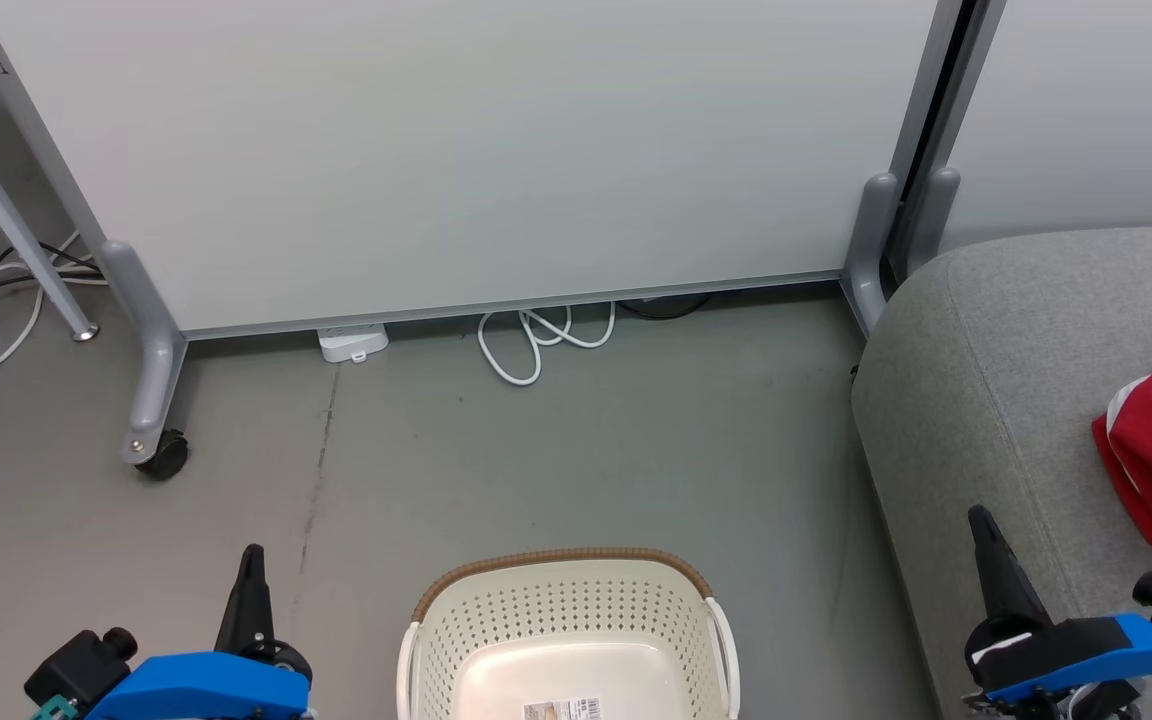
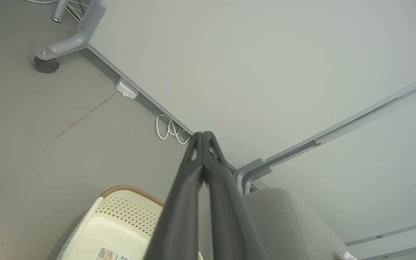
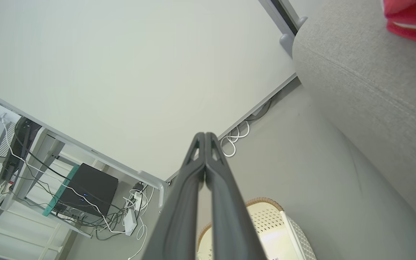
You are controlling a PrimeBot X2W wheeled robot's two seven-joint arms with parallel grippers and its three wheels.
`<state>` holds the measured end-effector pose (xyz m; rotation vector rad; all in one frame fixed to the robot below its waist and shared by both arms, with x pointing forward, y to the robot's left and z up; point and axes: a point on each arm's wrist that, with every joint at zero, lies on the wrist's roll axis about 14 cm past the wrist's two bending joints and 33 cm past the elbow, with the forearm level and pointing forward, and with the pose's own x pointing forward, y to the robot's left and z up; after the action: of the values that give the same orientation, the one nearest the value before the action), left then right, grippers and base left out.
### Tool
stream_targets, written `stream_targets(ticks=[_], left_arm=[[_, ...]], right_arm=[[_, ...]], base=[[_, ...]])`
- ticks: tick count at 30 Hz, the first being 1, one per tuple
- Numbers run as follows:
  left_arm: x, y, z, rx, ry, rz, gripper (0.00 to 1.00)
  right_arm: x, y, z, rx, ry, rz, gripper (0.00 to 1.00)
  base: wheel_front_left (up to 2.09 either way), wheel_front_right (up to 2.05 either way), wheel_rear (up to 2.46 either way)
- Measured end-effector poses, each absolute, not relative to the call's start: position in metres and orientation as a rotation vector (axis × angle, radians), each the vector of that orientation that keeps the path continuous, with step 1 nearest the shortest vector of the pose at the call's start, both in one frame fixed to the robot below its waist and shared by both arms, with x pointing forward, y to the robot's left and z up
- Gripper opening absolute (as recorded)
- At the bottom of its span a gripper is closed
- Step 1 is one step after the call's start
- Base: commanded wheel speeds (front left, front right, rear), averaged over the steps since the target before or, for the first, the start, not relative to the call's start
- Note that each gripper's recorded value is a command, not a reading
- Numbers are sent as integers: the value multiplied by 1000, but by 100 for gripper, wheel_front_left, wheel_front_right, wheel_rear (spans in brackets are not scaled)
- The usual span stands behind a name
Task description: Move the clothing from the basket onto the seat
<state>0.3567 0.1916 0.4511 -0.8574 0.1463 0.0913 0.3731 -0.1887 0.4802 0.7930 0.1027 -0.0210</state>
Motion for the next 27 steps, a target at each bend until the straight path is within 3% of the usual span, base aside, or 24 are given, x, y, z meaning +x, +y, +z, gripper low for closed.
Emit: stream_targets(ticks=[27], left_arm=[[370, 196, 470, -1153, 100, 89, 0]], right_arm=[[379, -193, 488, 1116, 72, -33, 0]], base=[[0, 0, 0]])
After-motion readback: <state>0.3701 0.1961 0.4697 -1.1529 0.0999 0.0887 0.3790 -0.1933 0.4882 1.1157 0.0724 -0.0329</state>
